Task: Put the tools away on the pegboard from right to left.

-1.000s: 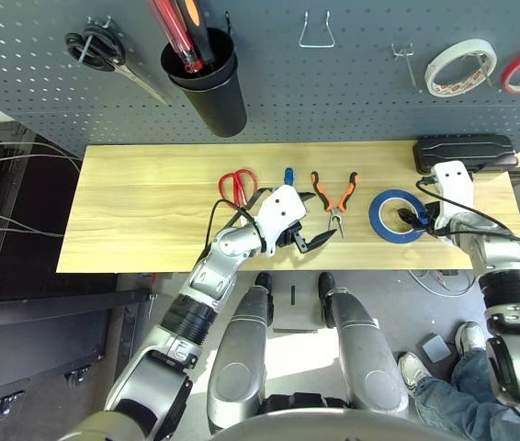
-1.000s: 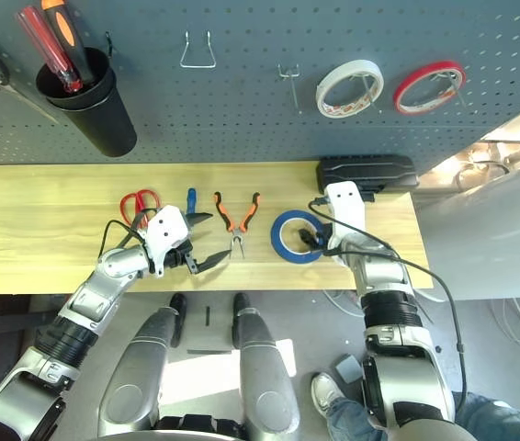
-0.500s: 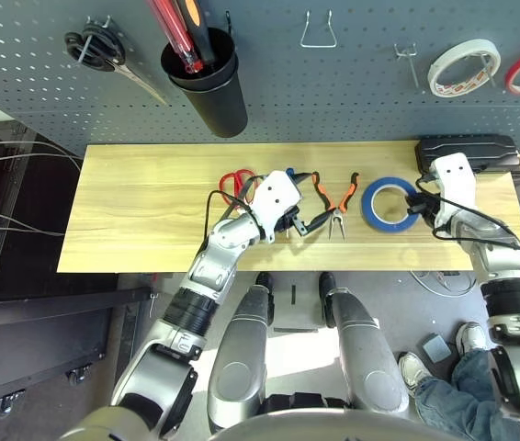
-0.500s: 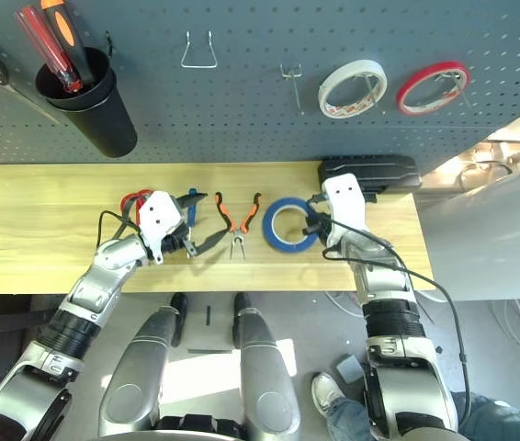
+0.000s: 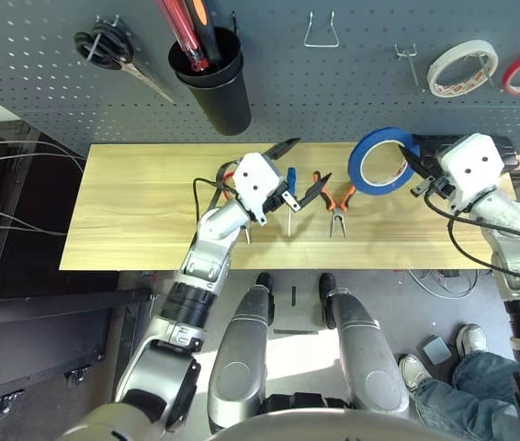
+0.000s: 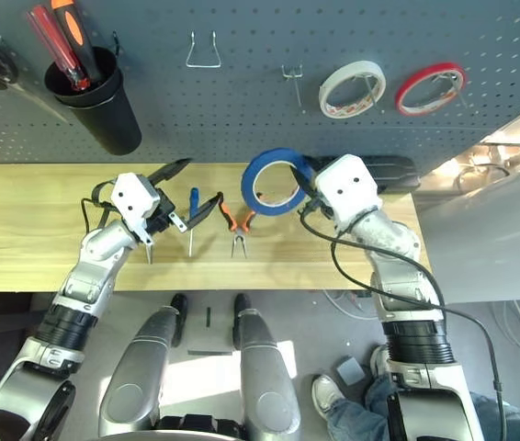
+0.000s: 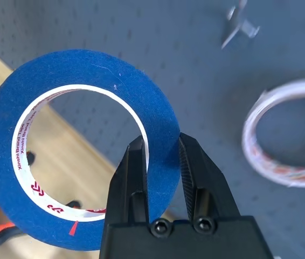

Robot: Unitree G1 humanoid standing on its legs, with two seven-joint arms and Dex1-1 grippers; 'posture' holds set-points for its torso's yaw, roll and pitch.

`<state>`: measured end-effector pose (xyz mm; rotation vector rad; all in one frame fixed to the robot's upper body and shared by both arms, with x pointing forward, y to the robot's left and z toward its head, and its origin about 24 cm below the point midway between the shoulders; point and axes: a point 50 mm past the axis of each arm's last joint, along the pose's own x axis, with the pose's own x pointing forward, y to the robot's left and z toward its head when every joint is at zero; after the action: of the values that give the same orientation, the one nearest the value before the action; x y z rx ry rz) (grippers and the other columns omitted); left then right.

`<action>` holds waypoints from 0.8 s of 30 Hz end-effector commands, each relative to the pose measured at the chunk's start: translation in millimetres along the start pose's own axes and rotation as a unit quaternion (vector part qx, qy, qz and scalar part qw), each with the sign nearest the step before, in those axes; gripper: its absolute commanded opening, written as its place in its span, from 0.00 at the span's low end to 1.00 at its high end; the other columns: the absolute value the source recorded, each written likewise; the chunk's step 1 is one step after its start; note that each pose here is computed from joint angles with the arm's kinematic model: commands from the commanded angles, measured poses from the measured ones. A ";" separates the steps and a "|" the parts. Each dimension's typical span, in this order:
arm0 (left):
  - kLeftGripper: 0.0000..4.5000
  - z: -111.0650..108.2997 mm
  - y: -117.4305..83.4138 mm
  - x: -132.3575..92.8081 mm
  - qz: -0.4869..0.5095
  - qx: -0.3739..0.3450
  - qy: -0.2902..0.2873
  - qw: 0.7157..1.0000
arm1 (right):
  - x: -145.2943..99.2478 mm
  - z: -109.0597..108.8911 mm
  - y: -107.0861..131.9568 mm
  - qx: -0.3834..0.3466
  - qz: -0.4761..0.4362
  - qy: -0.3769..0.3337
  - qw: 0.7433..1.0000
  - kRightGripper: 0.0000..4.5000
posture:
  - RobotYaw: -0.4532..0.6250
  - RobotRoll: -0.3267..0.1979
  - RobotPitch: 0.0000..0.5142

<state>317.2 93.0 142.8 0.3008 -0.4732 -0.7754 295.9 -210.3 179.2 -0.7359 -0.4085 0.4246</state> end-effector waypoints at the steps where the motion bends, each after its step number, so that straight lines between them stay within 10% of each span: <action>1: 1.00 -9.2 -3.8 -3.9 -0.003 -0.010 0.012 1.000 | -5.6 7.1 -4.6 -0.035 -0.008 -0.021 0.999 0.16 | 0.43 0.62 0.72; 24: 1.00 -8.4 0.9 0.6 0.003 0.000 0.001 1.000 | 11.2 35.1 -50.2 -0.097 -0.125 -0.068 0.985 0.16 | 0.43 0.62 0.69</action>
<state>323.5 93.7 145.0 0.3037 -0.4980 -0.7644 295.9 -214.2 244.8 -0.8203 -0.7056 0.2230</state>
